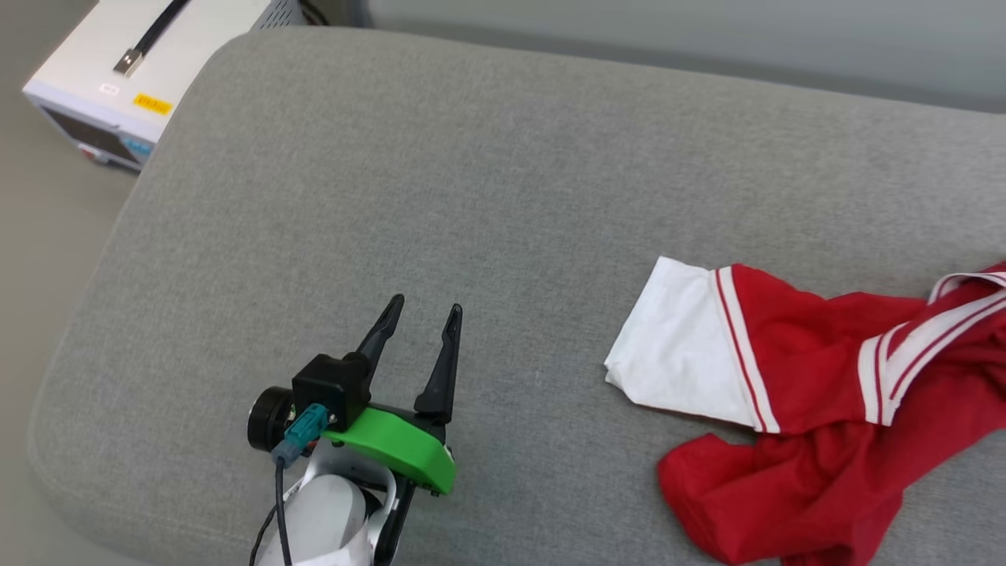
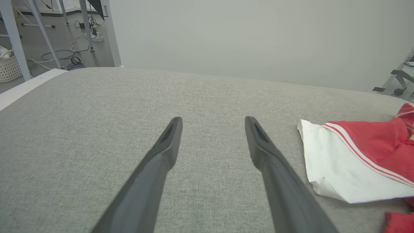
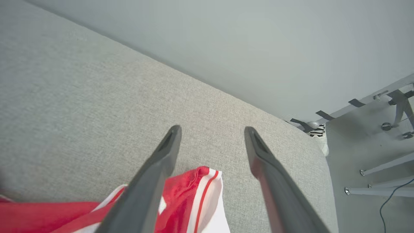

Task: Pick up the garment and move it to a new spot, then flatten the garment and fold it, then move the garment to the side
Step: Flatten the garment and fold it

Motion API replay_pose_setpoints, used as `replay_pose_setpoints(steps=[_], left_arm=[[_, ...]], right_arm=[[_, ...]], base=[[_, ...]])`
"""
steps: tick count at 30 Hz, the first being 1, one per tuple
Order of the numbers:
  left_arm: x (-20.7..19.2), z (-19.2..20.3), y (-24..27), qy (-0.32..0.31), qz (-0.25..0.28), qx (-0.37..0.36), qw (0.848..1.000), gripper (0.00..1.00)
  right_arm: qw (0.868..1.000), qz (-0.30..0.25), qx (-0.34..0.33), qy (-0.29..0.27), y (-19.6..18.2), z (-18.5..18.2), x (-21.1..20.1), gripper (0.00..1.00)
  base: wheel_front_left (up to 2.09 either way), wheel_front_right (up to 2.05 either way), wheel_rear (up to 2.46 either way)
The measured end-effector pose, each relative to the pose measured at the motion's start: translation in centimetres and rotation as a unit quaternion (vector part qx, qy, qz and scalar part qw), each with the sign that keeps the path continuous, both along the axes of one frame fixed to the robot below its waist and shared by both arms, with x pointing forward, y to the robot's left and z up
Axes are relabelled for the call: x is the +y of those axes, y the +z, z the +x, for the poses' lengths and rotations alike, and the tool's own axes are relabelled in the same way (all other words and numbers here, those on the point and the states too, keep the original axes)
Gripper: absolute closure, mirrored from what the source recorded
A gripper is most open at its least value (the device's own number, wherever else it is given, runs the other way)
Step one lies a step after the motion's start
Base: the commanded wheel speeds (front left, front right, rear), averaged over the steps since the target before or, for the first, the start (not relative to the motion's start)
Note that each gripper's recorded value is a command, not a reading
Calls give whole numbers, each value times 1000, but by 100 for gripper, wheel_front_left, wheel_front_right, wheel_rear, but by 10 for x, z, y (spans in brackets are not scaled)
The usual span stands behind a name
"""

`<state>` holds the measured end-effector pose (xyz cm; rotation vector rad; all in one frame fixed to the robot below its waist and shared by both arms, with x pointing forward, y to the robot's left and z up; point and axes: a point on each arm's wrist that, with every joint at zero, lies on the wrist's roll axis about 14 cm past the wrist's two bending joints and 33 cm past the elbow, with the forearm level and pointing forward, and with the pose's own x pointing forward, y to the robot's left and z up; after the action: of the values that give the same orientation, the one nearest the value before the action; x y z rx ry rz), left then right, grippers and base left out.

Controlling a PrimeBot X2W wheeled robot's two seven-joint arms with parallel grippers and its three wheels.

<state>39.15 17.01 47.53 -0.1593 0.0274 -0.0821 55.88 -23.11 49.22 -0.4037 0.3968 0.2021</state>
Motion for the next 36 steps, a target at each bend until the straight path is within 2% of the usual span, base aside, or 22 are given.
replay_pose_setpoints(steps=[4, 9, 16, 23, 30, 36], left_arm=[[-9, -1, 9, -13, -1, -14, 1000, 0], [-21, 0, 24, -29, -7, -37, 999, 0], [-42, -3, 37, -58, -10, -58, 997, 0], [-59, -9, 41, -83, -14, -63, 994, 0], [-77, -12, 31, -109, -23, -47, 993, 0], [-110, -10, 8, -165, -8, 6, 986, 0]], right_arm=[[995, 58, -83, -1, 37, -9, 4, 0], [979, 113, -168, 16, 66, -42, 15, 0], [952, 182, -248, 1, 89, -96, 15, 0], [924, 243, -292, -33, 90, -147, 17, 0], [914, 263, -301, -62, 84, -176, 16, 0], [917, 250, -302, -71, 82, -185, 9, 0]], base=[[0, 0, 0], [0, 0, 0], [0, 0, 0], [0, 0, 0], [0, 0, 0], [0, 0, 0]])
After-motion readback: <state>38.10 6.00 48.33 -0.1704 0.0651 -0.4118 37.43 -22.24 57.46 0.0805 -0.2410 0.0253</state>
